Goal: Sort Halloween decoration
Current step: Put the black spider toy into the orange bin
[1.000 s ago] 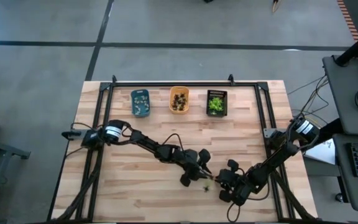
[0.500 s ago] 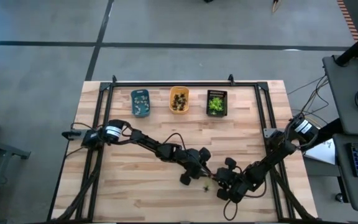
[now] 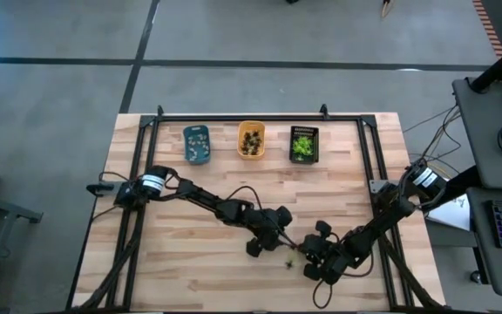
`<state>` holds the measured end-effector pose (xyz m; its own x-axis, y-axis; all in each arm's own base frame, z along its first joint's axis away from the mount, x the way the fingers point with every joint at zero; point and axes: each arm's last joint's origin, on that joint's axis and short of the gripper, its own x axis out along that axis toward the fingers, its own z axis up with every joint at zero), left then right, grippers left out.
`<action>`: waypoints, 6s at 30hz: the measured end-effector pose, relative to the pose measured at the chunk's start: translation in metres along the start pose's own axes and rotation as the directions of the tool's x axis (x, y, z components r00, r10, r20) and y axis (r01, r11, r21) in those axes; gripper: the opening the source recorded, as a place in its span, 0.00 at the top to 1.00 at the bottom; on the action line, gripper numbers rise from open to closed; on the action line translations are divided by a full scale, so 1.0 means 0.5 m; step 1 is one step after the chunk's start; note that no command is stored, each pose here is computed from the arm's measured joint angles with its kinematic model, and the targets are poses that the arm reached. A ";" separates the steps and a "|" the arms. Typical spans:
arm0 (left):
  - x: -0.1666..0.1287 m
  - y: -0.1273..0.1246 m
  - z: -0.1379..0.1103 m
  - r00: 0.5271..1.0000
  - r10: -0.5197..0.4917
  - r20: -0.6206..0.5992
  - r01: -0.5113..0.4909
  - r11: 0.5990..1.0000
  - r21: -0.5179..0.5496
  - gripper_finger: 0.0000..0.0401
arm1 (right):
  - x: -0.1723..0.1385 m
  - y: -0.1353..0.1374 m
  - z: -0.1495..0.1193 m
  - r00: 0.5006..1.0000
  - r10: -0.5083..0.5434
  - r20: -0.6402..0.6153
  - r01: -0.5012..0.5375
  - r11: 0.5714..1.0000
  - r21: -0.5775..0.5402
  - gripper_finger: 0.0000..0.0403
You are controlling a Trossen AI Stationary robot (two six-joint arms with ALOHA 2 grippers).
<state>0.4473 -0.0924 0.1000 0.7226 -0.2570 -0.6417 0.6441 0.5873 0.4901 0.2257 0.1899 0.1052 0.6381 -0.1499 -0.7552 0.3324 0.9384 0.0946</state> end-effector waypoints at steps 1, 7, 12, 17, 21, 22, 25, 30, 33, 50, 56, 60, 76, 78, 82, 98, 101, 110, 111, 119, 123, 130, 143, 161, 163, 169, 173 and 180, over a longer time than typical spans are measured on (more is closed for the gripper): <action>-0.002 0.000 0.000 1.000 -0.004 -0.005 0.004 1.000 0.010 0.71 | 0.000 0.000 0.000 1.000 0.000 0.000 0.000 1.000 0.000 0.84; 0.001 -0.011 0.015 1.000 0.022 -0.008 -0.022 0.998 0.066 0.71 | 0.000 0.000 0.000 1.000 0.000 0.000 0.000 1.000 0.001 0.84; 0.003 -0.021 0.034 0.999 0.045 0.015 -0.047 0.982 0.181 0.71 | 0.000 0.000 0.000 1.000 0.000 0.000 0.000 1.000 0.001 0.84; 0.004 -0.028 0.046 0.997 0.076 0.013 -0.077 0.962 0.263 0.71 | 0.000 0.000 0.000 1.000 0.000 0.000 0.000 1.000 0.001 0.84; 0.004 -0.028 0.051 0.995 0.092 0.029 -0.097 0.949 0.301 0.71 | 0.000 0.000 0.000 1.000 0.000 0.000 0.000 1.000 0.001 0.84; 0.004 -0.028 0.052 0.995 0.093 0.031 -0.098 0.946 0.309 0.71 | 0.000 0.000 0.000 1.000 0.001 0.001 -0.001 1.000 0.002 0.84; 0.004 -0.027 0.053 0.994 0.098 0.037 -0.105 0.935 0.338 0.71 | 0.000 0.000 0.000 1.000 0.001 0.001 -0.001 1.000 0.008 0.84; 0.003 -0.023 0.051 0.995 0.094 0.045 -0.104 0.935 0.339 0.71 | 0.003 -0.001 0.005 1.000 0.001 0.004 -0.001 0.999 0.035 0.84; 0.003 -0.018 0.044 0.995 0.097 0.038 -0.104 0.940 0.324 0.71 | 0.006 -0.003 0.011 1.000 0.002 0.011 -0.003 0.999 0.032 0.84; -0.025 0.008 0.036 0.995 0.097 -0.023 -0.092 0.978 0.187 0.72 | -0.009 -0.004 0.031 0.999 0.023 0.037 -0.023 1.000 0.001 0.84; -0.063 0.039 0.054 0.989 0.144 -0.015 -0.143 0.986 0.084 0.72 | -0.032 0.001 0.041 0.996 0.048 0.077 -0.048 0.999 0.005 0.84; -0.101 0.061 0.076 0.984 0.177 0.005 -0.177 0.984 0.033 0.72 | -0.041 0.002 0.046 0.994 0.061 0.086 -0.062 0.998 0.000 0.84; -0.277 0.057 0.120 0.924 0.327 0.197 -0.197 0.851 -0.487 0.72 | -0.006 -0.004 0.044 0.995 0.007 0.097 0.002 0.996 -0.088 0.71; -0.297 0.049 0.122 0.894 0.371 0.252 -0.189 0.822 -0.538 0.72 | -0.001 -0.004 0.045 0.995 0.004 0.099 0.004 0.996 -0.084 0.66; -0.332 0.026 0.111 0.841 0.437 0.318 -0.159 0.763 -0.626 0.72 | 0.011 -0.005 0.046 0.995 0.002 0.101 0.006 0.997 -0.074 0.56; -0.425 -0.019 0.073 0.701 0.582 0.412 -0.105 0.656 -0.747 0.72 | 0.050 -0.012 0.035 0.996 -0.030 0.083 0.033 0.999 -0.028 0.57; -0.429 -0.018 0.075 0.690 0.589 0.421 -0.104 0.656 -0.748 0.72 | 0.057 -0.011 0.031 0.996 -0.036 0.084 0.039 0.999 -0.025 0.63; -0.435 -0.007 0.087 0.671 0.600 0.435 -0.116 0.664 -0.738 0.72 | 0.068 -0.010 0.028 0.996 -0.034 0.085 0.036 0.999 -0.018 0.82; -0.435 -0.006 0.088 0.669 0.602 0.437 -0.119 0.666 -0.736 0.72 | 0.068 -0.010 0.028 0.996 -0.036 0.087 0.038 0.999 -0.021 0.84; -0.435 -0.006 0.088 0.668 0.602 0.437 -0.125 0.670 -0.732 0.72 | 0.067 -0.009 0.030 0.993 -0.041 0.114 0.045 0.998 -0.037 0.91; -0.435 -0.006 0.088 0.668 0.602 0.437 -0.124 0.670 -0.732 0.72 | 0.066 -0.007 0.033 0.991 -0.030 0.129 0.037 0.998 -0.051 0.93; -0.436 -0.006 0.089 0.668 0.602 0.439 -0.123 0.670 -0.732 0.72 | 0.064 -0.006 0.037 0.984 -0.049 0.174 0.056 0.998 -0.037 0.98; -0.471 -0.001 0.098 0.631 0.622 0.464 -0.119 0.669 -0.734 0.72 | 0.061 -0.001 0.048 0.964 -0.067 0.256 0.070 0.998 0.000 0.98; -0.359 -0.071 0.027 0.906 0.365 0.217 -0.085 0.657 -0.749 0.72 | -0.007 -0.055 0.128 0.997 0.043 0.067 -0.056 0.978 0.202 0.98; -0.335 -0.080 0.015 0.923 0.339 0.184 -0.092 0.656 -0.749 0.72 | -0.013 -0.057 0.138 0.995 0.091 0.049 -0.101 0.955 0.280 0.98; -0.265 -0.091 -0.003 0.951 0.285 0.118 -0.104 0.656 -0.747 0.78 | -0.023 -0.053 0.141 0.980 0.198 -0.023 -0.159 0.850 0.502 0.98; -0.208 -0.080 0.004 0.959 0.265 0.096 -0.111 0.668 -0.736 0.85 | -0.023 -0.052 0.138 0.969 0.236 -0.067 -0.162 0.820 0.550 0.98; -0.131 -0.059 0.020 0.976 0.213 0.038 -0.136 0.740 -0.659 0.99 | -0.025 -0.050 0.131 0.958 0.262 -0.119 -0.146 0.798 0.585 0.98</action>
<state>0.3834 -0.1003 0.1335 0.8524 -0.1550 -0.4994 0.2131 0.9751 0.0612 0.2548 0.1478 0.1545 0.6155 0.1398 -0.7756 0.5782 0.5886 0.5650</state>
